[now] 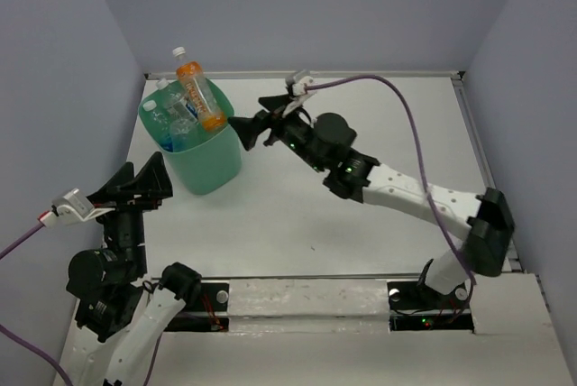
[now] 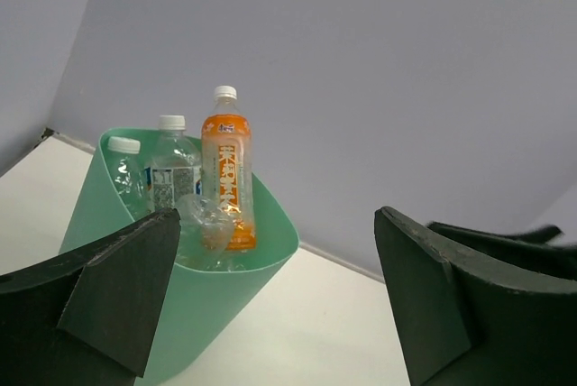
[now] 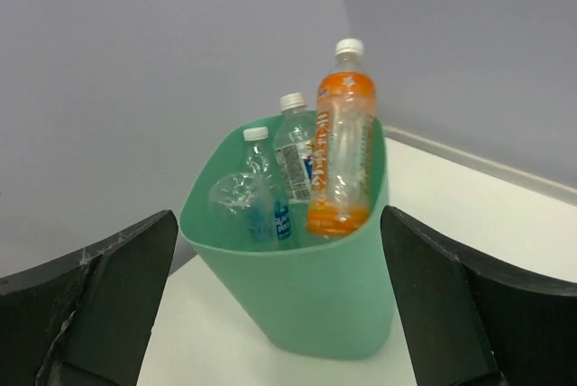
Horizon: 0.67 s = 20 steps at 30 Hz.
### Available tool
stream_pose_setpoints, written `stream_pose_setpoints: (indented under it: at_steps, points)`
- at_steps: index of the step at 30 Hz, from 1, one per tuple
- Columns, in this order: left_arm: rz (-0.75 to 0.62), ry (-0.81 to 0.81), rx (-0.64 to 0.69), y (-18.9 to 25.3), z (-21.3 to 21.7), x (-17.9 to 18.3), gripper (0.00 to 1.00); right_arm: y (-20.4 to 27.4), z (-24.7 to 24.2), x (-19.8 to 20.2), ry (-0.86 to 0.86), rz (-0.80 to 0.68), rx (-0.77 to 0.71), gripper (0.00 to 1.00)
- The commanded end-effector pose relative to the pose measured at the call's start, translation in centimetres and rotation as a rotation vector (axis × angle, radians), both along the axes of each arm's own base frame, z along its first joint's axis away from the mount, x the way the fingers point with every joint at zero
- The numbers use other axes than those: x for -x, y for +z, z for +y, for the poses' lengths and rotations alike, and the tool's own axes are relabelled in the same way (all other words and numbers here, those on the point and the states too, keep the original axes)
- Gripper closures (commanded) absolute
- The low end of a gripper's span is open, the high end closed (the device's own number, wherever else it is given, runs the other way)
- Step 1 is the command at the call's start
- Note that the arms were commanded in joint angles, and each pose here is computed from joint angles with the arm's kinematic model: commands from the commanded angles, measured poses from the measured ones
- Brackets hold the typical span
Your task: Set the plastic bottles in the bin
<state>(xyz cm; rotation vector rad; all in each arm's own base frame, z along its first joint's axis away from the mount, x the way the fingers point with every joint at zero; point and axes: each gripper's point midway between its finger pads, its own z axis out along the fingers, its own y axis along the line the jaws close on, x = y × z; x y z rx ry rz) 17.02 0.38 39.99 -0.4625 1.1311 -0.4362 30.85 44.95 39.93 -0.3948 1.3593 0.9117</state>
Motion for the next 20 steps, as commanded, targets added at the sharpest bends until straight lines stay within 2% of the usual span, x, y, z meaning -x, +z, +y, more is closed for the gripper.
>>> stream_pose_setpoints:
  at_steps: [1,2,3,4,7,8,9,13,17,20]
  points:
    - [-0.03,-0.066,-0.023,1.1,-1.6,-0.4,0.01,-0.2,-8.8,2.7,-0.15,-0.031,-0.07,0.0]
    - [-0.029,-0.08,-0.031,1.2,-1.9,-0.5,0.01,2.5,-12.9,4.4,-0.194,-0.056,-0.147,0.0]
    - [-0.034,-0.111,-0.046,1.3,-2.5,-0.5,0.01,2.1,-14.9,5.2,-0.215,-0.055,-0.158,0.0]
    - [-0.047,-0.123,-0.051,1.8,-2.9,-0.7,0.01,-1.2,-16.7,5.7,-0.244,-0.027,-0.115,0.0]
    - [-0.041,-0.151,-0.085,2.2,-3.7,-1.0,0.01,-0.5,-24.7,8.1,-0.373,-0.026,-0.205,0.0]
    - [-0.028,-0.153,-0.092,2.0,-3.9,-1.4,0.01,-3.0,-26.5,8.1,-0.431,0.012,-0.175,0.0]
    - [-0.026,-0.16,-0.094,2.0,-4.1,-1.6,0.01,-1.8,-29.4,9.5,-0.45,-0.013,-0.253,0.0]
    - [-0.019,-0.193,-0.086,1.9,-5.4,-2.9,0.01,-3.1,-33.5,10.8,-0.523,-0.036,-0.304,0.0]
    - [-0.019,-0.222,-0.073,2.5,-6.3,-3.6,0.01,-2.8,-33.6,10.6,-0.54,-0.055,-0.272,0.0]
    - [-0.04,-0.236,-0.064,3.2,-6.7,-3.8,0.01,-0.9,-32.7,10.4,-0.522,-0.089,-0.244,0.0]
